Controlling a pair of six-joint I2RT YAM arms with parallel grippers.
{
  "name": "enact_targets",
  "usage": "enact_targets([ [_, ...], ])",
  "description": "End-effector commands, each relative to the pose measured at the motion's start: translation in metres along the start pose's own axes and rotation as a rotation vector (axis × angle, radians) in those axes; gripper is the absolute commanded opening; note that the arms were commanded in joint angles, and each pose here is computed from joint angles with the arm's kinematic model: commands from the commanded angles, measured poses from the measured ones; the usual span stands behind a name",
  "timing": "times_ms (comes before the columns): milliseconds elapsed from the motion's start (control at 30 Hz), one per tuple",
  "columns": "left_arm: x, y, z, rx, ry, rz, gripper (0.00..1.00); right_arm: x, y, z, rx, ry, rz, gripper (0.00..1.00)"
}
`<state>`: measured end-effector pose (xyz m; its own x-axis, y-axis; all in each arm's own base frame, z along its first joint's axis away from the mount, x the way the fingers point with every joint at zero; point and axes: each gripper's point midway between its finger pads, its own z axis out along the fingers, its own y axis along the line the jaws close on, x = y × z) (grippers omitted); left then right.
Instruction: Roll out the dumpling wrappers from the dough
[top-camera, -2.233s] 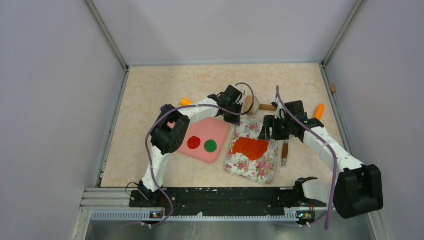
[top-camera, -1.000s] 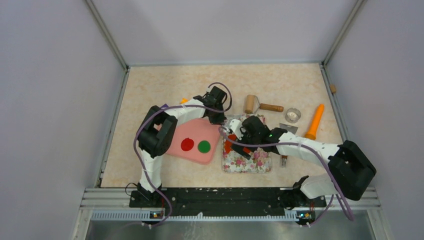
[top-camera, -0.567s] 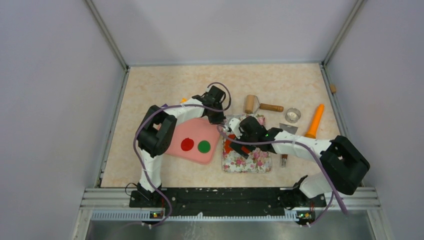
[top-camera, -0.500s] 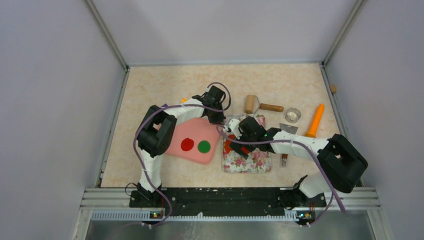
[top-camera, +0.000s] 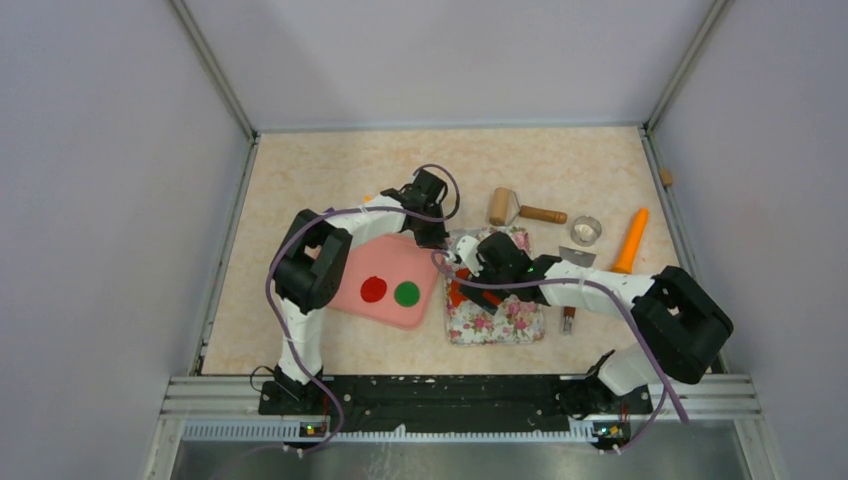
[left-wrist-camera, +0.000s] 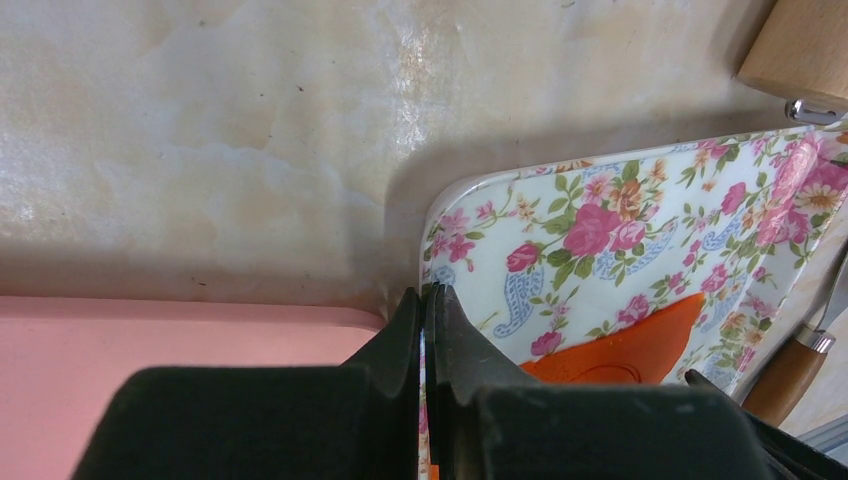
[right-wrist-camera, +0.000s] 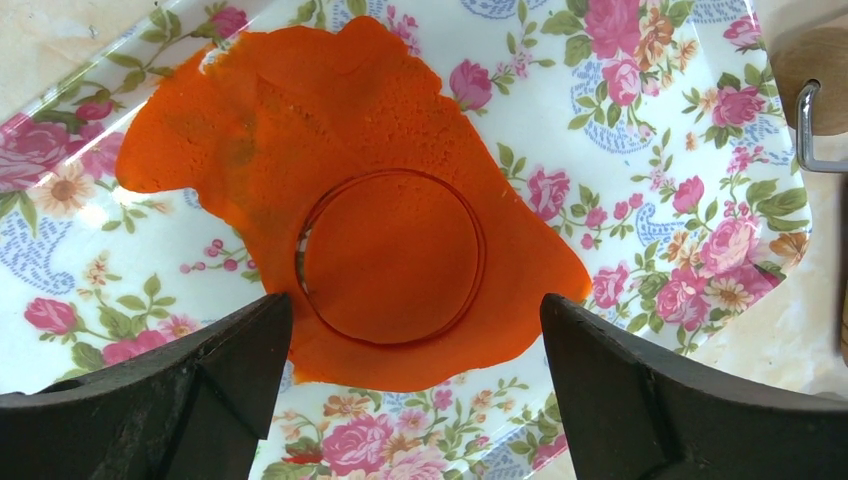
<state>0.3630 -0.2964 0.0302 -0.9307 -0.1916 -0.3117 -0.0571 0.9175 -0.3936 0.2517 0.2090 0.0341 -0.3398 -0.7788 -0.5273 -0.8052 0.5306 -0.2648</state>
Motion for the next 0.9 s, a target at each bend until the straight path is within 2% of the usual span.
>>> enact_targets([
  [0, 0.015, 0.036, 0.009, -0.104, 0.070, 0.015, 0.00, 0.042, -0.001, -0.004, 0.000, 0.135, -0.066, 0.95],
  [633, 0.020, 0.036, 0.018, -0.067, 0.107, 0.059, 0.00, 0.066, -0.024, -0.014, 0.017, 0.202, -0.003, 0.91],
  [733, 0.020, 0.035, 0.018, -0.063, 0.108, 0.060, 0.00, 0.058, -0.032, -0.017, 0.032, 0.181, 0.028, 0.89],
  [867, 0.021, 0.034, 0.018, -0.057, 0.113, 0.059, 0.00, 0.024, -0.034, -0.030, -0.024, 0.080, 0.118, 0.88],
])
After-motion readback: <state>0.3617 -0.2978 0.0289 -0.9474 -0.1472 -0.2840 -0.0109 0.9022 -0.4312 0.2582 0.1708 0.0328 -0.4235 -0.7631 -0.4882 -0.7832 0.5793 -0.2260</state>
